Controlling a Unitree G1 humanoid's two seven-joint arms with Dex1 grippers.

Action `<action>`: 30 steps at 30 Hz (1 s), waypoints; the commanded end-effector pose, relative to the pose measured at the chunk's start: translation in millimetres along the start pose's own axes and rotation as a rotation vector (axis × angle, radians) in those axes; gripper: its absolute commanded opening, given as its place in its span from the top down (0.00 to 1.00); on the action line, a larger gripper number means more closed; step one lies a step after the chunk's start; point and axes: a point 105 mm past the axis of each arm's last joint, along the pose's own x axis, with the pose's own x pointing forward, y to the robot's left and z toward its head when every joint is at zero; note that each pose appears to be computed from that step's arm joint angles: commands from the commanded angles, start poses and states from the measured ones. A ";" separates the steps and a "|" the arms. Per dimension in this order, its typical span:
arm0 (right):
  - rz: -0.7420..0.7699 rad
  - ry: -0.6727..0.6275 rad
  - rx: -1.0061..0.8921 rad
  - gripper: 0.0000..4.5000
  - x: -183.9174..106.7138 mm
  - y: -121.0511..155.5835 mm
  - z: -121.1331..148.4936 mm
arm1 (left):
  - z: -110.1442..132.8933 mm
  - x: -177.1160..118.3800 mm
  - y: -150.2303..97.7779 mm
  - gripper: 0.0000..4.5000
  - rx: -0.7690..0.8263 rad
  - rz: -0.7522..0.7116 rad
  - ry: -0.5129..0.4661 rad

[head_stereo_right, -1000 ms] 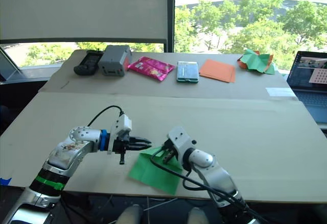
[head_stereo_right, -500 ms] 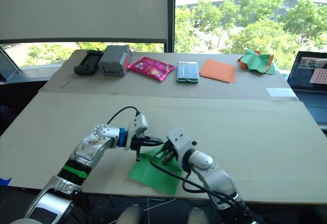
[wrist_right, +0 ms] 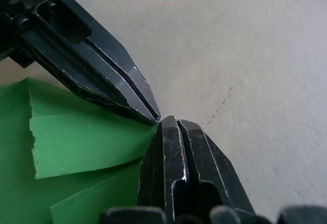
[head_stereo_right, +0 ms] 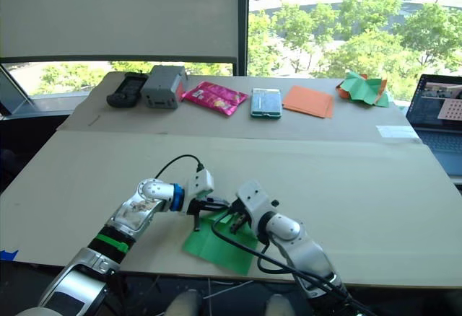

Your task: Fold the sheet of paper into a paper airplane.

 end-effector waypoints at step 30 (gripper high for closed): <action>0.018 0.054 0.003 1.00 4.2 3.6 -10.6 | -73.9 -57.7 -57.1 1.00 -0.120 -0.027 0.219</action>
